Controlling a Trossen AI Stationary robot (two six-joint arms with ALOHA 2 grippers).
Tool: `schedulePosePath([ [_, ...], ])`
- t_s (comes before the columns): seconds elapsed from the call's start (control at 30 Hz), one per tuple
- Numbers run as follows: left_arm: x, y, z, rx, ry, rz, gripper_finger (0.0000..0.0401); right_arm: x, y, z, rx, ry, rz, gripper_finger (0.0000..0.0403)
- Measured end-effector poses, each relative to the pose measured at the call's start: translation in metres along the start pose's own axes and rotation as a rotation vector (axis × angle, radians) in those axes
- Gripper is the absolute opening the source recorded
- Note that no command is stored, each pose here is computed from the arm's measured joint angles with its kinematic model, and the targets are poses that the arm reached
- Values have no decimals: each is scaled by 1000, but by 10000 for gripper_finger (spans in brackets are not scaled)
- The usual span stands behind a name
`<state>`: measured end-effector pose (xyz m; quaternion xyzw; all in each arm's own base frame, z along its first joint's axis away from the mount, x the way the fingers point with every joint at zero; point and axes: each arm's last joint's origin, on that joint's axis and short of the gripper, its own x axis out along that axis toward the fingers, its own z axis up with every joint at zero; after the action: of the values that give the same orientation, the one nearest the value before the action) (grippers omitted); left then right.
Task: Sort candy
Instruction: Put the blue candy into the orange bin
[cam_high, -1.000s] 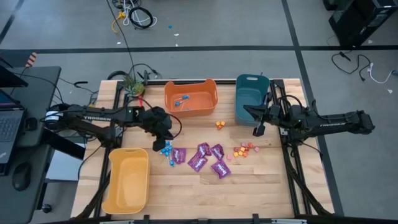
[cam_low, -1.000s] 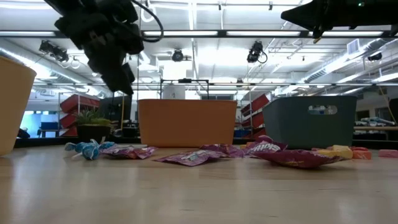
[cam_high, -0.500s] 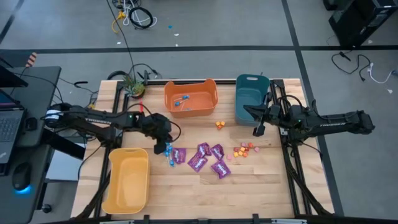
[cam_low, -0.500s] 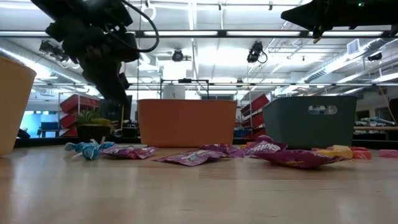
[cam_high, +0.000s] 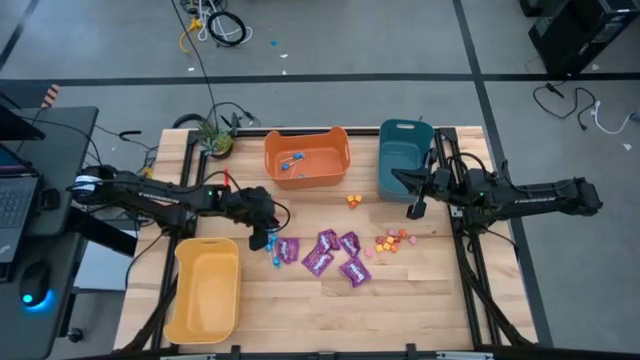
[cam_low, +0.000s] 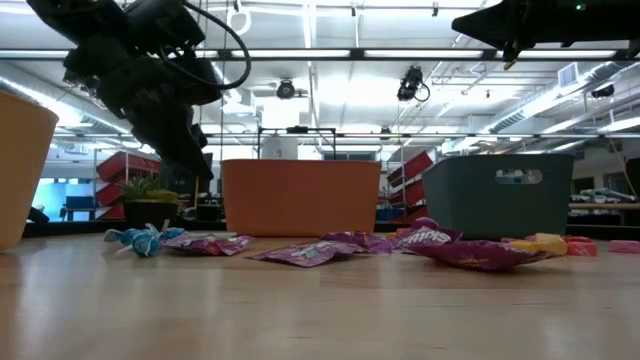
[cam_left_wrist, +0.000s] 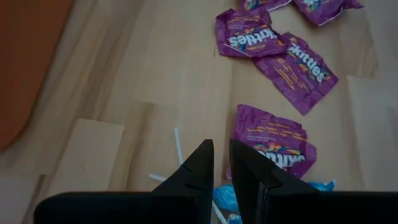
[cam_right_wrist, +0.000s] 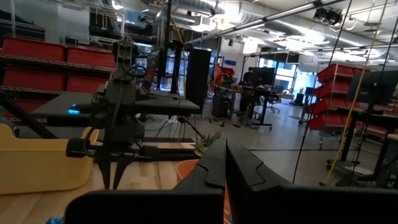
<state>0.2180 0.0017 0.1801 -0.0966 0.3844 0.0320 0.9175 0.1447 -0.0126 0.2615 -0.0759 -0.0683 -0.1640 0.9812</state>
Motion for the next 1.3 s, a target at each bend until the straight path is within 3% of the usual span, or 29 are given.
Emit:
schedulePosePath([
  [0.7, 16, 9, -34, -45, -141, 30, 56, 0, 0, -1, -3, 10, 2, 0],
  [1.3, 31, 11, -46, -52, -113, 28, 56, 0, 0, -1, -3, 14, 2, 0],
])
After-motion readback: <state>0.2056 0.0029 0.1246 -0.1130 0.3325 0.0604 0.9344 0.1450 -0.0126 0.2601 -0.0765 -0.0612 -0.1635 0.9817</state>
